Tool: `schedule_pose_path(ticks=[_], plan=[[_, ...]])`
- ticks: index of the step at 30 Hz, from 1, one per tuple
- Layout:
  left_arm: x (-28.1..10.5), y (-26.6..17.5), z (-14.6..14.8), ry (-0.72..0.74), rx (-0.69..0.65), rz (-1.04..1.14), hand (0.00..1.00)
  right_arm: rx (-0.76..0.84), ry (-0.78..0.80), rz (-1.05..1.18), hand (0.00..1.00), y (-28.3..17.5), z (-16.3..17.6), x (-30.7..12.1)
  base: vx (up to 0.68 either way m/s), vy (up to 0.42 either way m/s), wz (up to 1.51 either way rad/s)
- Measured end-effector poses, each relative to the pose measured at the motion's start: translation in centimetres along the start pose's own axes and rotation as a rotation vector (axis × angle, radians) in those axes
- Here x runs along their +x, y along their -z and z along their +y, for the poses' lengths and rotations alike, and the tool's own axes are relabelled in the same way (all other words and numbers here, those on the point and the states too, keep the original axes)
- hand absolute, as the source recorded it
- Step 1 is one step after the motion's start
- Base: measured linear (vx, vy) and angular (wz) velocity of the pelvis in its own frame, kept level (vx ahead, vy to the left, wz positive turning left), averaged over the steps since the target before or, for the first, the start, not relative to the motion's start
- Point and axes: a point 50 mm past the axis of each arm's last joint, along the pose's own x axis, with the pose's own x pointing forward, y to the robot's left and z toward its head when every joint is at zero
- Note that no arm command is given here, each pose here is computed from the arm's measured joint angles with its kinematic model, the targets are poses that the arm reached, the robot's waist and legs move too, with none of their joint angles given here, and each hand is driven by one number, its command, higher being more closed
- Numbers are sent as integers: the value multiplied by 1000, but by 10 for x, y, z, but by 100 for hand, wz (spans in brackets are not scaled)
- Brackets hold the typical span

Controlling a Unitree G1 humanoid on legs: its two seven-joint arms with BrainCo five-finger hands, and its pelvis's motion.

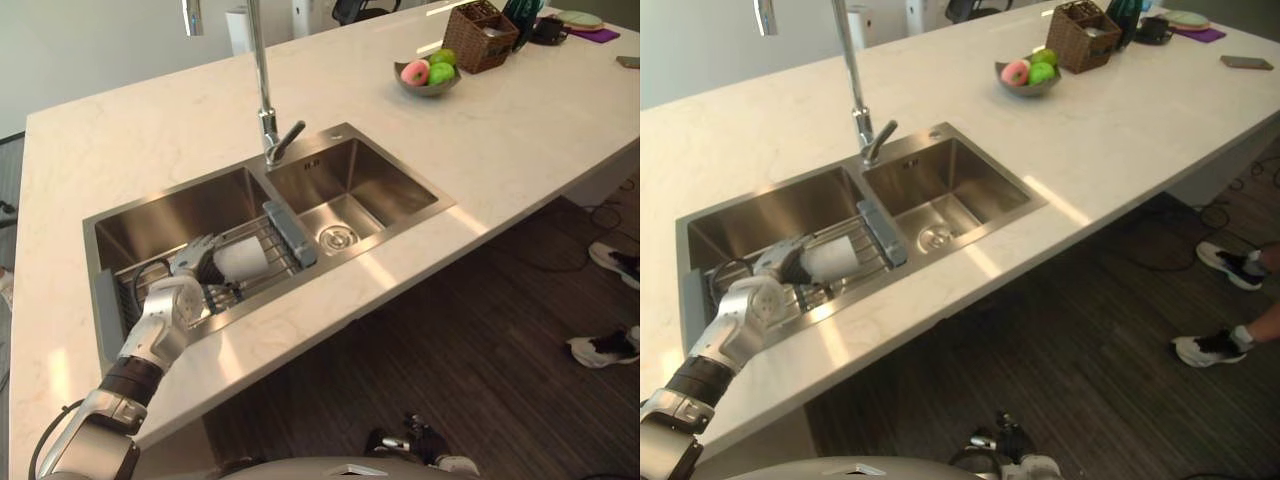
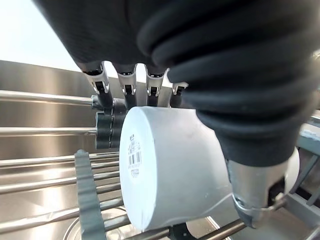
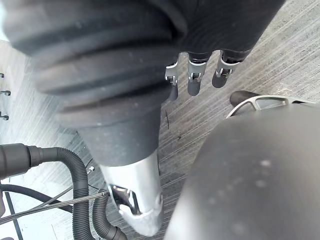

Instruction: Walk over to the sink, pick up the cup, carry it to the dishwasher, place the cup inside the dishwasher, then close the dishwasher door

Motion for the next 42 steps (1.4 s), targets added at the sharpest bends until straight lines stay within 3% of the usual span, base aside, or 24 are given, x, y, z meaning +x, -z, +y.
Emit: schedule_pose_path(ticks=[23, 24, 42], plan=[[-4, -16, -27, 74, 93, -31, 0, -24, -11, 1, 0, -6, 0, 3, -11, 14, 1], [-5, -18, -30, 87, 104, -35, 100, -23, -11, 8, 0, -5, 0, 3, 0, 0, 0], [-4, -21, -43, 172, 89, 21, 100, -14, -20, 71, 0, 4, 3, 3, 0, 0, 0]])
